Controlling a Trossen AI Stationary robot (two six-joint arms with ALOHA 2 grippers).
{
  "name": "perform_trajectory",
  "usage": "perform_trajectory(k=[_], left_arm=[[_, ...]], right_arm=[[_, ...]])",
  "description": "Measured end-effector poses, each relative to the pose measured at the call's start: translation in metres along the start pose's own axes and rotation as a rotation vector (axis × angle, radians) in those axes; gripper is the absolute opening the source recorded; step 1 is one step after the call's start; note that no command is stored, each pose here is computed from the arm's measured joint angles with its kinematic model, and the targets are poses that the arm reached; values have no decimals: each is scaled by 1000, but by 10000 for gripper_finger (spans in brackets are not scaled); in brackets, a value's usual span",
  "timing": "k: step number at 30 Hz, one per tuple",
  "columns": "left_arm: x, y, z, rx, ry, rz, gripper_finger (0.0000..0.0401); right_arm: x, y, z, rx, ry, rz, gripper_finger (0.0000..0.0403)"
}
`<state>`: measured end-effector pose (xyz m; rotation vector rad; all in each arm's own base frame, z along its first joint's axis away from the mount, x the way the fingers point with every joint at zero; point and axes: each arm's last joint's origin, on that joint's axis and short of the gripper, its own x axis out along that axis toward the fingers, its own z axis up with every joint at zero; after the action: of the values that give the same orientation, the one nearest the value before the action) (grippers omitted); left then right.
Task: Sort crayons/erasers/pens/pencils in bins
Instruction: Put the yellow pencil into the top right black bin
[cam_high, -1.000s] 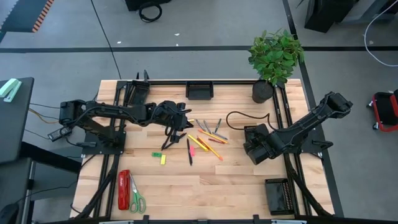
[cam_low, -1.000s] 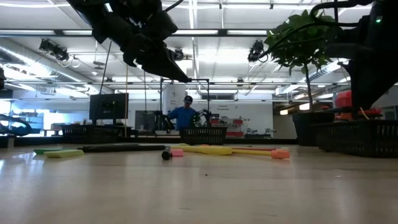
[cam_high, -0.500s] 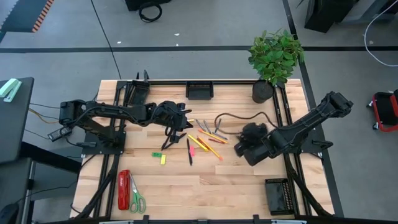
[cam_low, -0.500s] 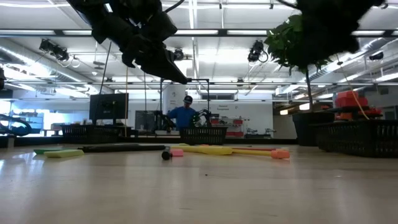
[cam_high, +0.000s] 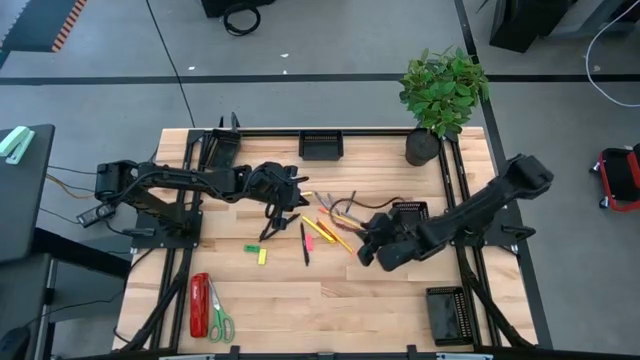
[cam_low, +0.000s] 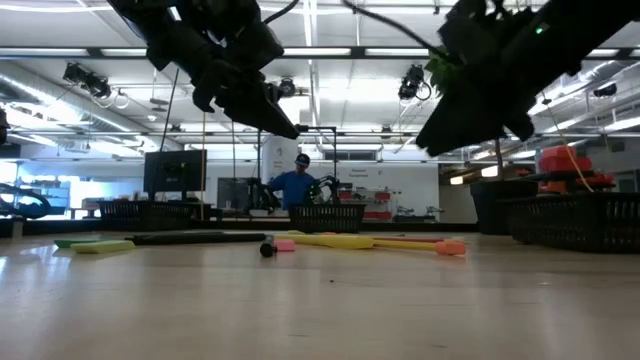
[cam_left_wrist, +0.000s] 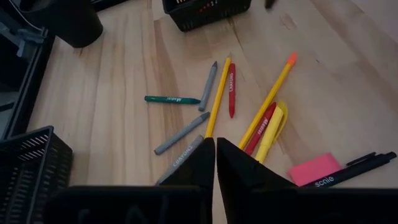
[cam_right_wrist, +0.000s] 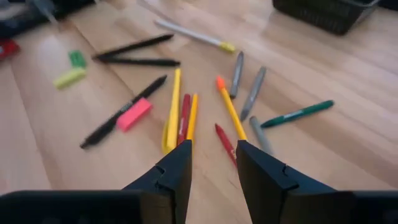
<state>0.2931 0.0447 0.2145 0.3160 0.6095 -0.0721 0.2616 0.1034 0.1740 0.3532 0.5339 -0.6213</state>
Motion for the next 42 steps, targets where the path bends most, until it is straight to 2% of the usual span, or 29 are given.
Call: perform_trajectory(k=[6, 11, 18, 22, 27, 35, 42], left_arm=[[0, -2, 1, 25, -8, -4, 16], [0, -2, 1, 25, -2, -7, 14], [0, -3, 0, 16, 8, -12, 27], [0, -3, 0, 4, 6, -14, 28], [0, -6, 1, 7, 10, -25, 22], [1, -9, 1, 6, 13, -36, 28], [1, -13, 3, 16, 7, -47, 24]], right_arm=[[25, 33, -9, -132, 63, -15, 131], [36, 51, -25, -142, 89, -23, 131], [34, 50, -43, -12, 55, -87, 131], [33, 51, -49, -29, 67, -81, 131], [38, 48, -69, -109, 96, -123, 131], [50, 46, -85, -102, 88, -164, 131], [49, 46, -91, -115, 61, -173, 121]])
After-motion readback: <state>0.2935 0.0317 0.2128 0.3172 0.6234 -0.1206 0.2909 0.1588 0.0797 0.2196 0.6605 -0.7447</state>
